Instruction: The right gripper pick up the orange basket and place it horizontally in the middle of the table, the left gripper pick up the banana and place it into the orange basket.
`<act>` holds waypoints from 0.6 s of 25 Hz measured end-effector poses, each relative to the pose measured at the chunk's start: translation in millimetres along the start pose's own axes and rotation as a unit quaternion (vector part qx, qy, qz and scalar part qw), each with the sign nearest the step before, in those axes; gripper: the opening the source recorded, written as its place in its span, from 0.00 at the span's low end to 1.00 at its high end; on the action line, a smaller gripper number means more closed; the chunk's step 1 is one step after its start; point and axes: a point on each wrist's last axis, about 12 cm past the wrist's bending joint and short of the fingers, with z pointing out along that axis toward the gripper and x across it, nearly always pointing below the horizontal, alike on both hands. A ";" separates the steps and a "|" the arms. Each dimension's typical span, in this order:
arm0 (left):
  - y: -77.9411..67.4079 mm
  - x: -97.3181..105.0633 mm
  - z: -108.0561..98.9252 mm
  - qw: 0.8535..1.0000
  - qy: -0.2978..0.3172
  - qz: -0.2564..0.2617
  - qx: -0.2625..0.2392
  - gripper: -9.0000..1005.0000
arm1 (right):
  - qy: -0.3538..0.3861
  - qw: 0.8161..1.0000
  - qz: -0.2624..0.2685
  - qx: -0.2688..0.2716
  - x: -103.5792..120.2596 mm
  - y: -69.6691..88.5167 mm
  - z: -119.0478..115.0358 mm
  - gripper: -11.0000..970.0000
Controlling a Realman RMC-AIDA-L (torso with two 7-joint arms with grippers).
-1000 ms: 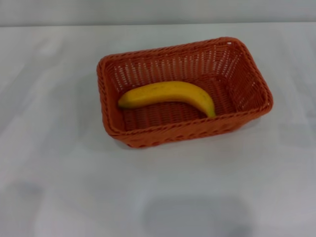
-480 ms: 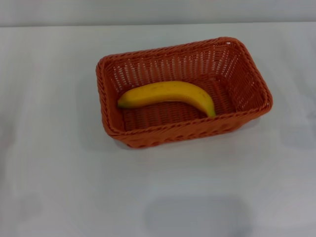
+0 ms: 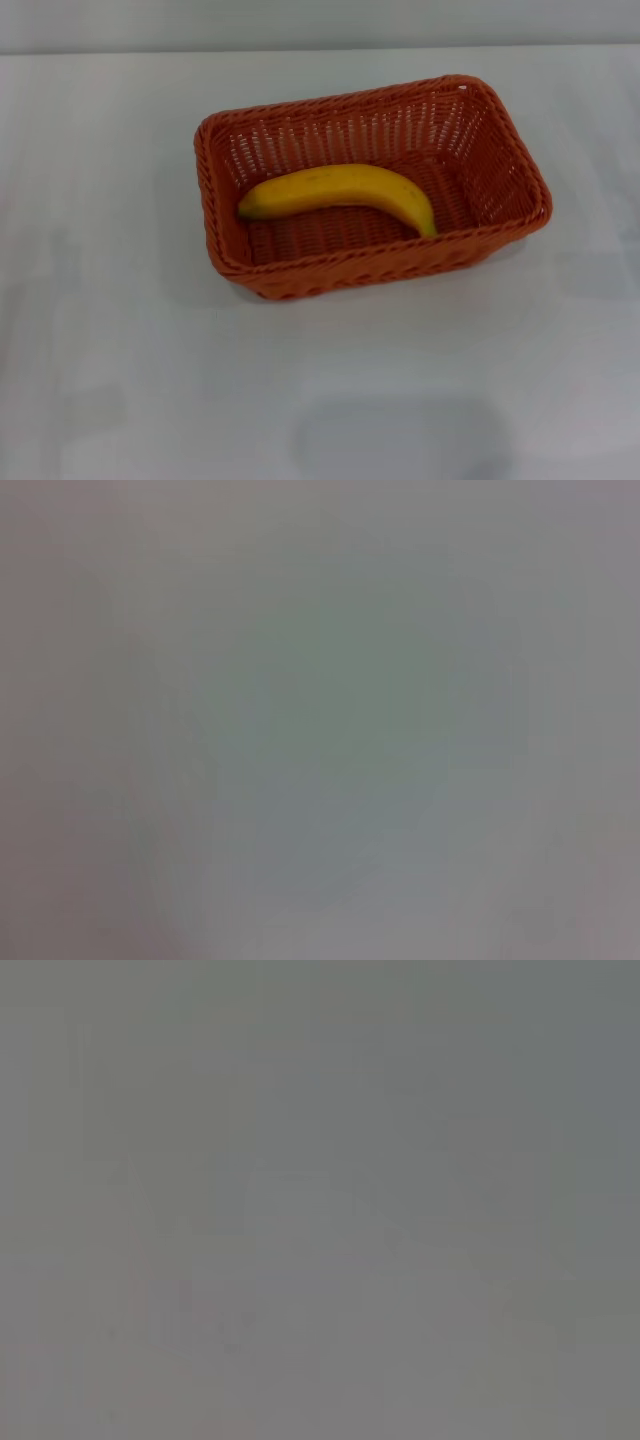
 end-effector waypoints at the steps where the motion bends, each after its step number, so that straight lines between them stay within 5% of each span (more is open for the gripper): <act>1: -1.1 -0.1 0.9 1.000 0.000 0.001 0.005 0.74 | 0.000 1.000 0.000 0.000 0.0 0.4 0.1 0.86; 15: -5.9 0.2 2.2 1.000 -0.002 -0.007 0.012 0.78 | 0.002 1.000 0.005 0.006 1.9 -0.2 -2.3 0.86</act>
